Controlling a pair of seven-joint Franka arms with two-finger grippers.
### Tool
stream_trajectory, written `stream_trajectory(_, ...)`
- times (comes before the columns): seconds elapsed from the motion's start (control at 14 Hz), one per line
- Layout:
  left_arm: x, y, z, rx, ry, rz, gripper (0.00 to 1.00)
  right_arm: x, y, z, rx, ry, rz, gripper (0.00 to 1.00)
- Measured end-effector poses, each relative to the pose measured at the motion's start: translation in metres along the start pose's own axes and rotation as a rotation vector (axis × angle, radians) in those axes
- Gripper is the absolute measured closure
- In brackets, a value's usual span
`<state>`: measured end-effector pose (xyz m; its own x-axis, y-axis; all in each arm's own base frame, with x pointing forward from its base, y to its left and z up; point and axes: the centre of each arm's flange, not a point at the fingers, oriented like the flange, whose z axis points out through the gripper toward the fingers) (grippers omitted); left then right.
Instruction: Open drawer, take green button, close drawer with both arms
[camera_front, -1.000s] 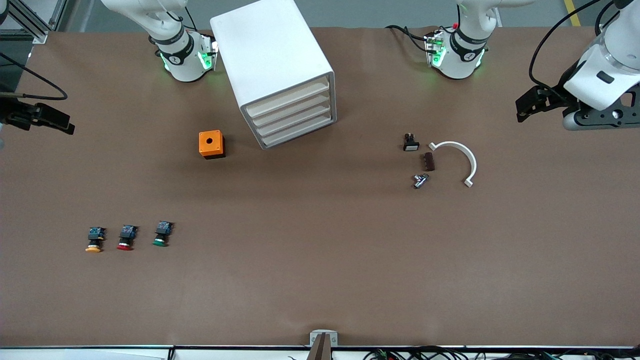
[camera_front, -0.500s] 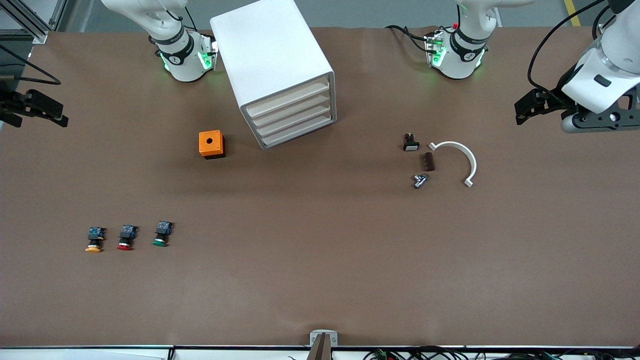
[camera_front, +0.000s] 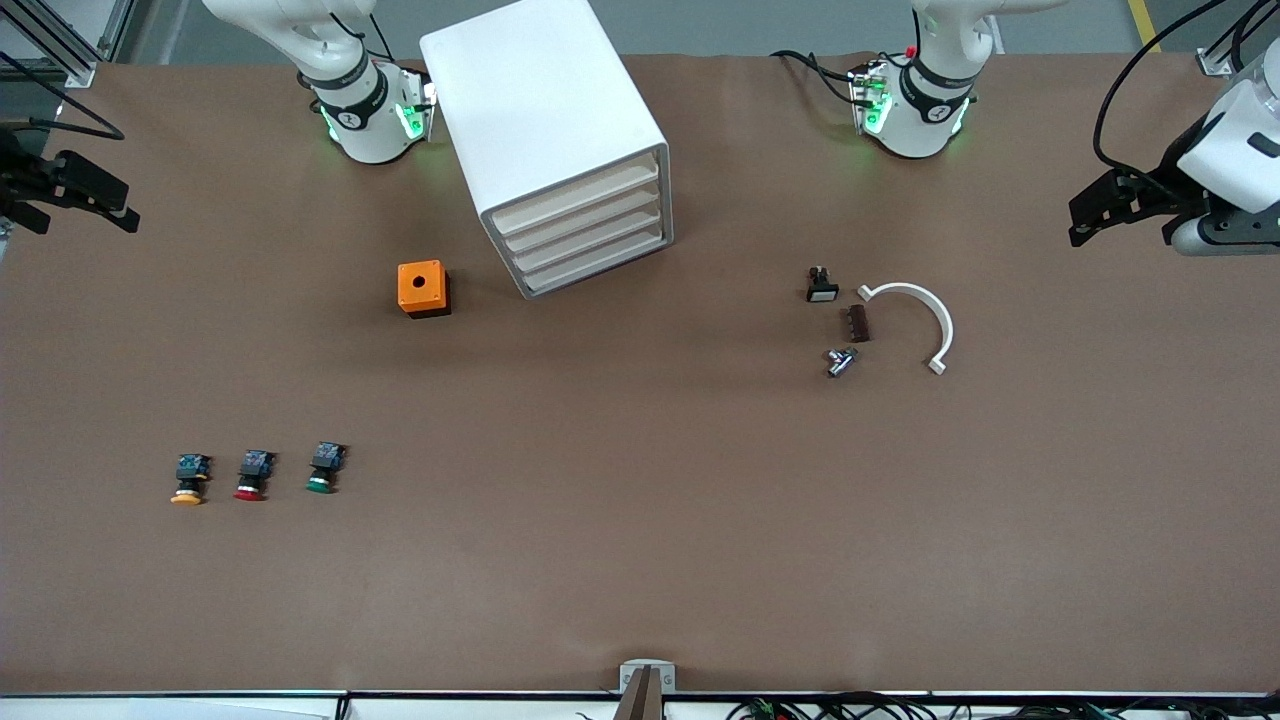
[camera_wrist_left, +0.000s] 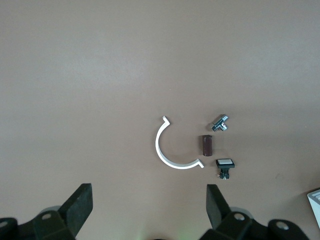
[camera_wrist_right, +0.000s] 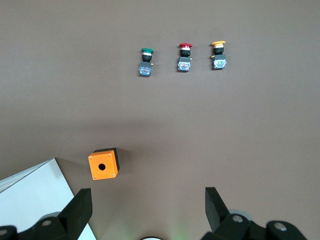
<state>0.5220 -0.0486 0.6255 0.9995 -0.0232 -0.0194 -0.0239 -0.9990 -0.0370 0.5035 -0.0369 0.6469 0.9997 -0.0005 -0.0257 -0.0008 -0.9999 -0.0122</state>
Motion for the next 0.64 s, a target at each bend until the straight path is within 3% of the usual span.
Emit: stream_trajectory(0.64,0.019,0.0,-0.003,-0.009,0.02,0.001,0.0,-0.003,-0.003,0.001,0.023,-0.008,0.034,0.0)
